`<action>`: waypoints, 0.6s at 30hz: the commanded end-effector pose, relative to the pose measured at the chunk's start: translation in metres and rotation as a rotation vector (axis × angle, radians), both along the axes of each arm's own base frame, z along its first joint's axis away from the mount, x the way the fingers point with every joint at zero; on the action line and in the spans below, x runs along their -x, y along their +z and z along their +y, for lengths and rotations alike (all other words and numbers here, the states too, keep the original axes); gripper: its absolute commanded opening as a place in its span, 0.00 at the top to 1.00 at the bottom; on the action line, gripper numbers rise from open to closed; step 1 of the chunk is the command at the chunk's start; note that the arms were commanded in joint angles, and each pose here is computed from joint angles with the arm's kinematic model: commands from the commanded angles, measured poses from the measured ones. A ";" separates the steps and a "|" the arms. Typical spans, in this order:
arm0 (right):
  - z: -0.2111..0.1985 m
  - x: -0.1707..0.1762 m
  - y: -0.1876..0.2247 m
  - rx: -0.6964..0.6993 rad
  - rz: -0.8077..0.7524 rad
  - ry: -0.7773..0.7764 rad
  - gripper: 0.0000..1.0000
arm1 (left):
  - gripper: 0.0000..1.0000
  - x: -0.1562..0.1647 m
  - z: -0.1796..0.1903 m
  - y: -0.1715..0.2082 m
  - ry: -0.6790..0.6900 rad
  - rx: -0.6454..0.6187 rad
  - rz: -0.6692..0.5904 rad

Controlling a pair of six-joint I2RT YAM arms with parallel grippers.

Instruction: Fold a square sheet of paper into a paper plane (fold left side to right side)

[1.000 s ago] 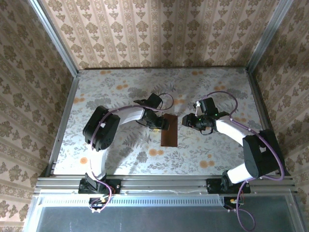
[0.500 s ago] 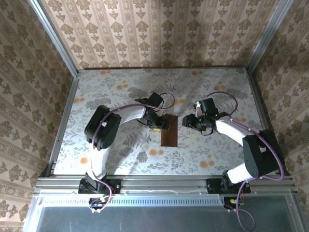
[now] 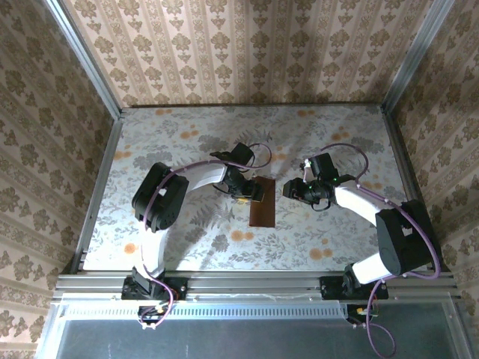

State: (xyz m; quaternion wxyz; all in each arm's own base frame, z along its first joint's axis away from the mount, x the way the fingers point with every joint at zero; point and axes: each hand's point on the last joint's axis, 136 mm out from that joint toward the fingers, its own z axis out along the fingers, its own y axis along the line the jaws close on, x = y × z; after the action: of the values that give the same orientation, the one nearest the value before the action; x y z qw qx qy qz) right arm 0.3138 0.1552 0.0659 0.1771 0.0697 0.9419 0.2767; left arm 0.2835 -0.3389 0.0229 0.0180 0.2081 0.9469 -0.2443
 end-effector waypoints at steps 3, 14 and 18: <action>-0.004 0.003 -0.001 0.008 -0.003 -0.008 0.52 | 0.45 0.019 0.003 -0.067 -0.066 -0.090 0.034; 0.000 0.004 -0.004 -0.015 0.011 -0.001 0.52 | 0.45 0.018 0.004 -0.068 -0.060 -0.100 0.034; 0.009 0.003 -0.006 -0.060 0.019 0.014 0.53 | 0.45 0.019 0.005 -0.068 -0.057 -0.104 0.036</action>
State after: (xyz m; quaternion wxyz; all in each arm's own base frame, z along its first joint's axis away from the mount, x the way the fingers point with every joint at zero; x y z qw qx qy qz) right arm 0.3128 0.1576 0.0644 0.1760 0.0688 0.9397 0.2852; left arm 0.2836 -0.3386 0.0225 0.0168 0.2077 0.9476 -0.2420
